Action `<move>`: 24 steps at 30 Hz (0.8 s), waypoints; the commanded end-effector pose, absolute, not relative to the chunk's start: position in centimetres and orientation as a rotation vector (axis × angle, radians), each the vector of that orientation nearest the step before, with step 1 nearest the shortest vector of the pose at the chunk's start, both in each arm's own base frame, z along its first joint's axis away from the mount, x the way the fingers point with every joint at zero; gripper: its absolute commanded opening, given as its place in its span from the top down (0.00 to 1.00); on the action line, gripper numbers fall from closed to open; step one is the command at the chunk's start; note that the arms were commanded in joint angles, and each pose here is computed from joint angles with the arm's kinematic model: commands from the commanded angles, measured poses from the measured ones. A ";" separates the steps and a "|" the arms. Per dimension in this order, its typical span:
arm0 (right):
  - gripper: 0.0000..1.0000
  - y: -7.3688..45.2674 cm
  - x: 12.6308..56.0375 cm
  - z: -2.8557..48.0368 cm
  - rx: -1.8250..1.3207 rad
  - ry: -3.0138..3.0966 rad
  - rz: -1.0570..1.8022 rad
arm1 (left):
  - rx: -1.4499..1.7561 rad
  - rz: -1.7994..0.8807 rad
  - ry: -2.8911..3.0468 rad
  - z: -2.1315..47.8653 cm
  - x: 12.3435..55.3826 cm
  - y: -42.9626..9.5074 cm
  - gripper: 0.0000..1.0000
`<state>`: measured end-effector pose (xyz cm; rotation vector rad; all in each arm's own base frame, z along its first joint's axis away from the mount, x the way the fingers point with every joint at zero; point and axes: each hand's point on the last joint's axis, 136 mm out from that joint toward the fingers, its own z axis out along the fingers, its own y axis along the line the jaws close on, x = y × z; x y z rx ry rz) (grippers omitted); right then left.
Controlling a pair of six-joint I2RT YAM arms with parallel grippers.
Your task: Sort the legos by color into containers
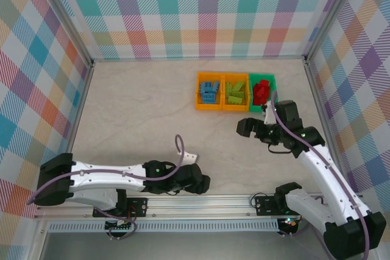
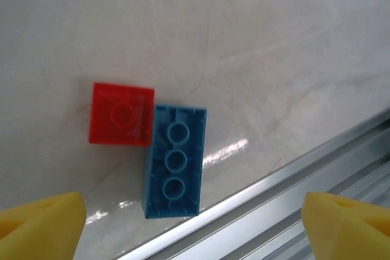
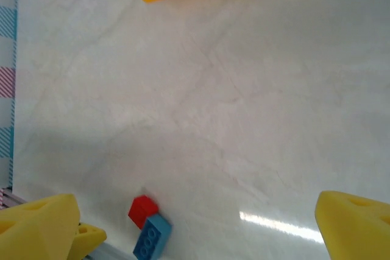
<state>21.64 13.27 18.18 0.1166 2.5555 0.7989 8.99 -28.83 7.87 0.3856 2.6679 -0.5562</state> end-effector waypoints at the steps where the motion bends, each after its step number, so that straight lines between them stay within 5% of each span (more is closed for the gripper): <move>1: 0.00 12.8 20.0 17.0 0.145 2.597 0.790 | 0.495 -0.504 2.688 6.9 8.2 -29.7 0.08; 9: 0.00 13.4 21.1 16.3 0.138 2.618 0.799 | 0.616 -0.213 2.626 4.1 10.1 -30.0 0.14; 13: 0.00 13.1 21.1 16.0 0.139 2.622 0.774 | 0.604 -0.207 2.631 3.5 10.2 -30.1 0.38; 24: 0.00 13.3 21.2 16.0 0.145 2.621 0.794 | 0.612 -0.182 2.700 1.5 9.2 -29.3 0.67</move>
